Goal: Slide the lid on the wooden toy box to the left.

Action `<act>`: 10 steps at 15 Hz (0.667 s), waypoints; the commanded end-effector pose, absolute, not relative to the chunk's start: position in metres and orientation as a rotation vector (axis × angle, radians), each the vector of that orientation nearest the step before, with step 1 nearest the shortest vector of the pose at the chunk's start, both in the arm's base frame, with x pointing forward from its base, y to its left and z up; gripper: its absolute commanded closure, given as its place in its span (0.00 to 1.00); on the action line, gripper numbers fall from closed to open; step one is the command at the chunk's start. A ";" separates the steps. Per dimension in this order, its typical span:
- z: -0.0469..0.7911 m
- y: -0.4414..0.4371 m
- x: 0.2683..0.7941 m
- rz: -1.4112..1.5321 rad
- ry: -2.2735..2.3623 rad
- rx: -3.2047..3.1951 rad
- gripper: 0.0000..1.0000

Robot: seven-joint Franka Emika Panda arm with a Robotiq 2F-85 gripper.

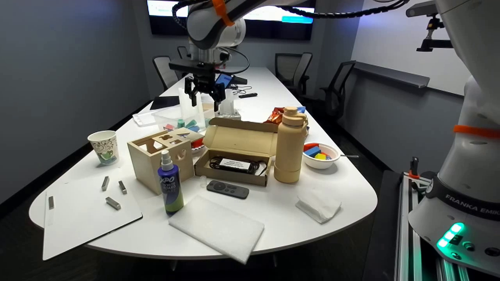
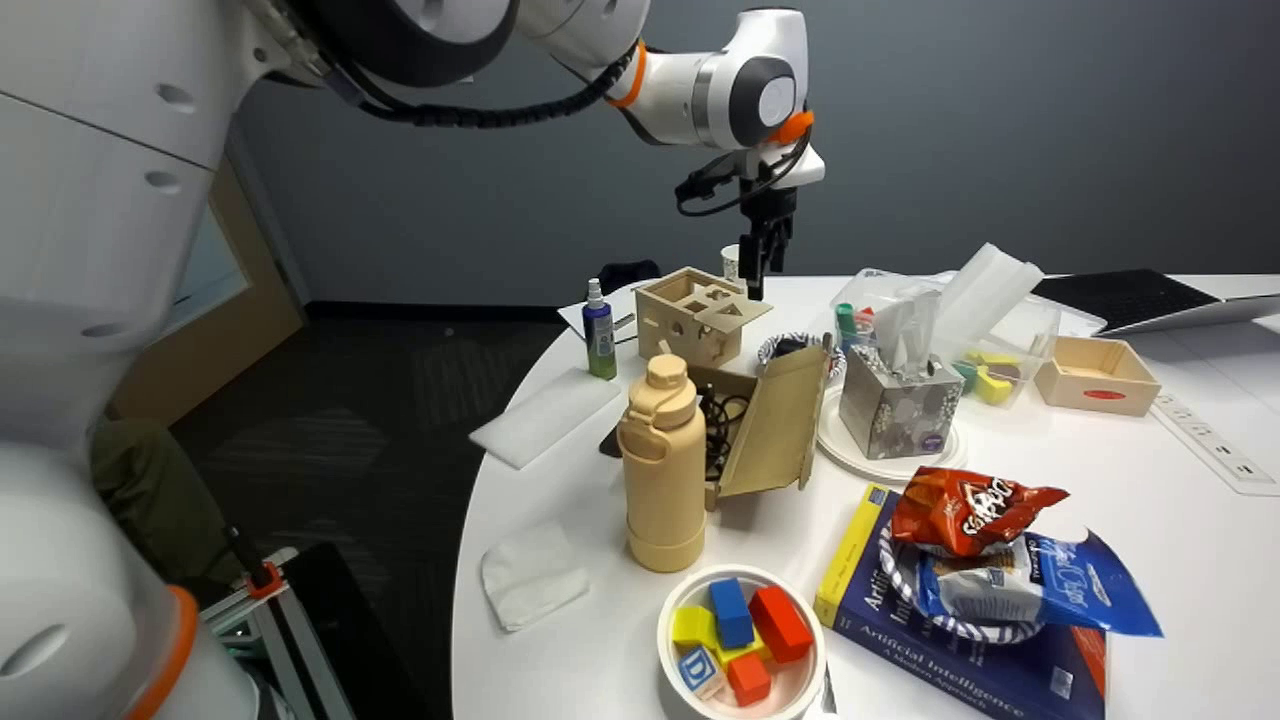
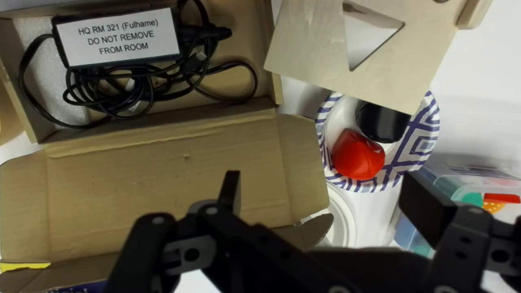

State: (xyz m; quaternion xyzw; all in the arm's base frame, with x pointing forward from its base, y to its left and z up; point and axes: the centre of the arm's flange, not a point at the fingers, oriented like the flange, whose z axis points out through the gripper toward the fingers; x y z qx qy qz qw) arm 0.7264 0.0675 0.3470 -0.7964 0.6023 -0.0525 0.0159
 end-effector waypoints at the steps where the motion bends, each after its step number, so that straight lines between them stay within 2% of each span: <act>1: 0.340 0.068 0.727 -0.156 1.875 -2.482 0.00; 10: 0.328 0.067 0.740 -0.134 1.870 -2.475 0.00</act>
